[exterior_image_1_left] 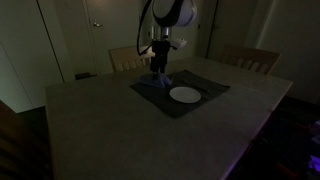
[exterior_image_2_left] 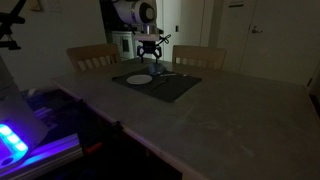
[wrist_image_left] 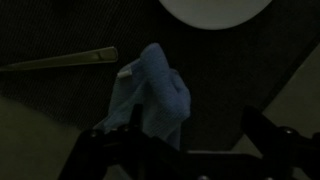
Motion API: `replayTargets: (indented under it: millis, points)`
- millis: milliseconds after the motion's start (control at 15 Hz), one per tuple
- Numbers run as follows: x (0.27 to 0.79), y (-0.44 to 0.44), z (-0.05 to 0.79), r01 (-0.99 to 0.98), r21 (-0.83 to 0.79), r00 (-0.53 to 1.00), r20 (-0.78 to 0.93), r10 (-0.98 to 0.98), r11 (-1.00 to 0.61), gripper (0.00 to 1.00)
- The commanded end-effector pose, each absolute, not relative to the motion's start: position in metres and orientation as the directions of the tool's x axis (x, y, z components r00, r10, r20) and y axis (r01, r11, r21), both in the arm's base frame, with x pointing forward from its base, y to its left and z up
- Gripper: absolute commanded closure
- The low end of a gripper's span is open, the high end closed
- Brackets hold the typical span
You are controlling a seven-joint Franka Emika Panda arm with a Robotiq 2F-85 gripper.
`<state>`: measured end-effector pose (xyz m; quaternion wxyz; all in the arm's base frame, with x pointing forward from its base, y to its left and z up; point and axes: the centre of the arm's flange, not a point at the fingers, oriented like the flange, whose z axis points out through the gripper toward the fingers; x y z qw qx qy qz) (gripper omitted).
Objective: Use the towel to wipe the plate
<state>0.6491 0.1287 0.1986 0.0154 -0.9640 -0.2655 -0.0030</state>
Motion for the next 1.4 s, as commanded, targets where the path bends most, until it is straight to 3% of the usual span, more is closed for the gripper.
replayTargets:
  millis: [0,267,333,1000,1133,1333]
  points:
    - [0.662,0.131,0.189,0.512,-0.018,0.859,0.022,0.511,-0.859,0.00]
    - [0.664,0.130,0.179,0.509,-0.016,0.861,0.016,0.509,-0.861,0.00]
    - [0.664,0.130,0.176,0.510,-0.017,0.860,0.015,0.509,-0.860,0.20]
    - [0.666,0.122,0.185,0.517,-0.032,0.856,0.018,0.516,-0.856,0.90]
    - [0.668,0.119,0.192,0.524,-0.033,0.852,0.023,0.523,-0.851,1.00]
    - [0.670,0.113,0.204,0.550,-0.060,0.835,0.038,0.549,-0.833,0.98]
